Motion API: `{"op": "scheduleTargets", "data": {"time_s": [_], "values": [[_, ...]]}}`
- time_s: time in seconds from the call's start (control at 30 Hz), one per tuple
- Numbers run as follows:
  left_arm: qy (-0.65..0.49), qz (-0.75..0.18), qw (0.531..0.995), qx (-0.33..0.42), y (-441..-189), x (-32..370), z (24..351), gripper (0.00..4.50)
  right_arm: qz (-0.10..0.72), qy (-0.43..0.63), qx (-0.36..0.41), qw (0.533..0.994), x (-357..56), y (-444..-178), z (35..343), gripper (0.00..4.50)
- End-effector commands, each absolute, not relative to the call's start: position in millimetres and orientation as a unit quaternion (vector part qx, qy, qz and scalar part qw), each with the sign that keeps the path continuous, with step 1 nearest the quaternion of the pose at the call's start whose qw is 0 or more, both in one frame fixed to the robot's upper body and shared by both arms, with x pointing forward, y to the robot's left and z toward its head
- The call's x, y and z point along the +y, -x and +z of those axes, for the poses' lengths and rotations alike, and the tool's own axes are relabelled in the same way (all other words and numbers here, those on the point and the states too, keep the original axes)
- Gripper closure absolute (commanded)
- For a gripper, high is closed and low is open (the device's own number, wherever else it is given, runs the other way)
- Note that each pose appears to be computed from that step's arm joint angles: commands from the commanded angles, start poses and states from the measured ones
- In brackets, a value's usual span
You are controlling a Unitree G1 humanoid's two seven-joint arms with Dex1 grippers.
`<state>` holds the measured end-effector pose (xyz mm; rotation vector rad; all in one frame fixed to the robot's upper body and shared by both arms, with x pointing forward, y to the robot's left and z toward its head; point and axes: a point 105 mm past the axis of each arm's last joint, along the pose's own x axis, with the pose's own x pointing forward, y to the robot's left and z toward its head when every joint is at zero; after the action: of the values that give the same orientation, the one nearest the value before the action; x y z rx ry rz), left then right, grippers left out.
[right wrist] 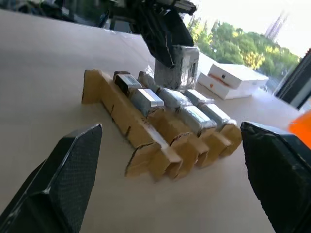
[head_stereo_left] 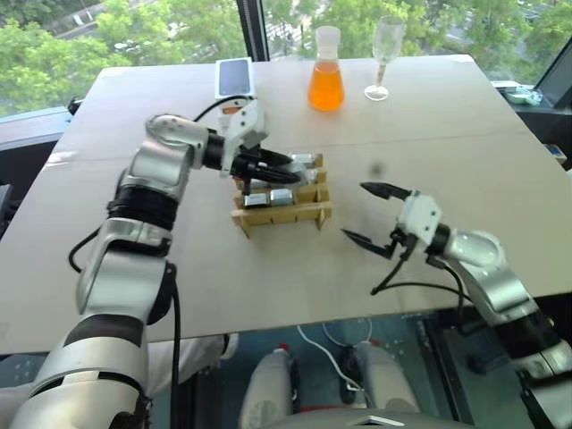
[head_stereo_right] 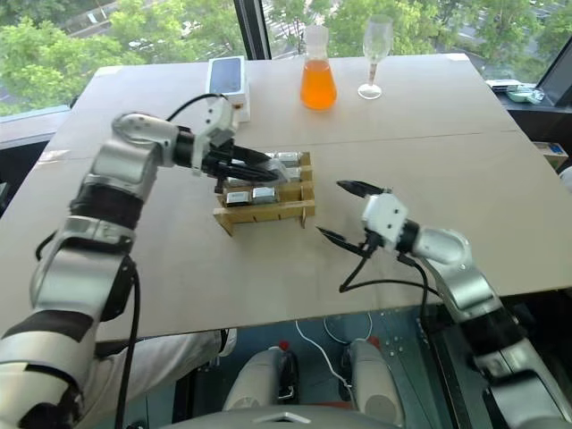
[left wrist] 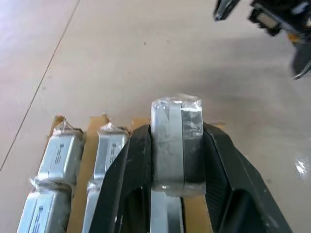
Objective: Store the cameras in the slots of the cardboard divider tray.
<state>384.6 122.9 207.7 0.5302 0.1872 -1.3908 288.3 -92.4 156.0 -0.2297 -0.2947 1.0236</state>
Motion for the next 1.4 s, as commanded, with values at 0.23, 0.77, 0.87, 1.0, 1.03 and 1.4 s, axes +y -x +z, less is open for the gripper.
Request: {"op": "scheduleTargets", "data": {"time_s": [0.23,0.77,0.87,1.0,1.03,1.4], "values": [[-0.264,-0.628,0.729,0.065,-399.0,109.2,206.5,3.69,0.399,0.005,-0.101,0.912,-118.7,-260.4,143.7,0.00],[-0.251,-0.642,0.712,0.137,-395.8,111.2,185.1,3.69,0.424,0.009,-0.133,0.896,-128.2,-242.8,143.2,0.00],[-0.239,-0.644,0.710,0.154,-394.4,112.1,182.1,3.69,0.429,0.007,-0.134,0.893,-126.8,-242.1,141.8,0.00],[-0.236,-0.641,0.710,0.168,-394.3,112.9,178.6,3.69,0.424,0.010,-0.136,0.895,-127.7,-244.1,140.9,0.00],[-0.238,-0.640,0.711,0.170,-394.5,113.0,177.7,3.69,0.423,0.010,-0.137,0.896,-128.0,-244.7,141.1,0.00],[-0.281,-0.646,0.695,0.140,-395.1,103.6,176.8,3.69,0.415,0.011,-0.142,0.899,-128.4,-244.6,141.1,0.00]]}}
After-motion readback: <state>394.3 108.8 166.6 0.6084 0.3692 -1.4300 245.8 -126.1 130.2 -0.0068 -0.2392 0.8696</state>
